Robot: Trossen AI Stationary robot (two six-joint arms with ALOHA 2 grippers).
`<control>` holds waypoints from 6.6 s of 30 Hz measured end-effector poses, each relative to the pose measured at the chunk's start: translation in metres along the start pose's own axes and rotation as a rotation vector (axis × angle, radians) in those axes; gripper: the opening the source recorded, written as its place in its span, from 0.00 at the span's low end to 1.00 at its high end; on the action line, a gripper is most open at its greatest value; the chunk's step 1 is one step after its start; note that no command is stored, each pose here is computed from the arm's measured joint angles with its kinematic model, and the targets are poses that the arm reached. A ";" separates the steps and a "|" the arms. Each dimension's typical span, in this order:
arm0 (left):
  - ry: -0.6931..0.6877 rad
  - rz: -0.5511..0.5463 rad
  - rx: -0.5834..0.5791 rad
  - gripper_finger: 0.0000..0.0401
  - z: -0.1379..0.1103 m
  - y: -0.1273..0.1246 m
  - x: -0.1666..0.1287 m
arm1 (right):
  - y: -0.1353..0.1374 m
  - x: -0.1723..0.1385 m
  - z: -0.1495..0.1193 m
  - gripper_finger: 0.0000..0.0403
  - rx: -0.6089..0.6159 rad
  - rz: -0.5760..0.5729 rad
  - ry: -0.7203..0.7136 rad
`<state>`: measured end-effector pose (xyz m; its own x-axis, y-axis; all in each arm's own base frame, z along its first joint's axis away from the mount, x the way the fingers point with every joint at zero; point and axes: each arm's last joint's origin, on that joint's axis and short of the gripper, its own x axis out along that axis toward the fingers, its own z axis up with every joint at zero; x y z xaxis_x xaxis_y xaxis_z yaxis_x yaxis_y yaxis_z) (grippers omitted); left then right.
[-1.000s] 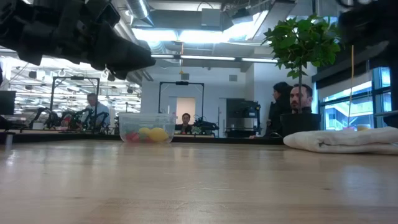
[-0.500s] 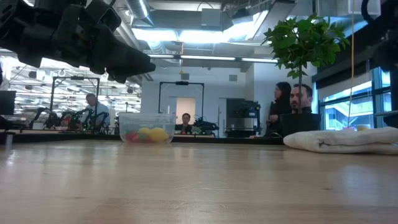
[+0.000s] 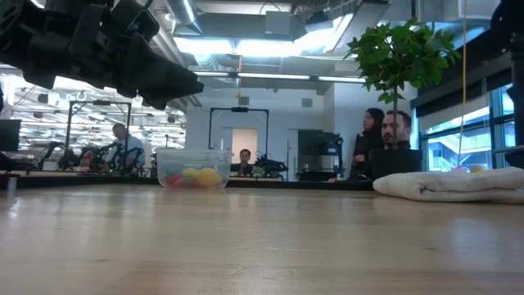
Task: Pick and placing Produce into tupperware
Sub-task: Put the red raspberry into the transparent bin
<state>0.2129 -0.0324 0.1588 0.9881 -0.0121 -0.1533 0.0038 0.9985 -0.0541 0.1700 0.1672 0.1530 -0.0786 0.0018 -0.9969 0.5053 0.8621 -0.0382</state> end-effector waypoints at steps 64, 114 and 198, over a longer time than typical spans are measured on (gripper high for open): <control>-0.039 0.126 0.679 0.43 0.018 -0.002 0.007 | -0.014 -0.075 0.169 0.23 -0.023 0.473 -1.185; -0.024 0.193 0.895 0.48 0.061 0.004 0.081 | -0.032 -0.086 0.191 0.23 -0.043 0.533 -1.280; 0.006 0.184 0.849 0.34 0.059 0.004 0.081 | -0.031 -0.089 0.191 0.23 -0.045 0.565 -1.302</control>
<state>0.3020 -0.0264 0.2043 0.9834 0.1561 -0.0928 -0.0404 0.6865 0.7260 0.3255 0.0437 0.2295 0.9692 -0.0930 -0.2279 0.1722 0.9177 0.3580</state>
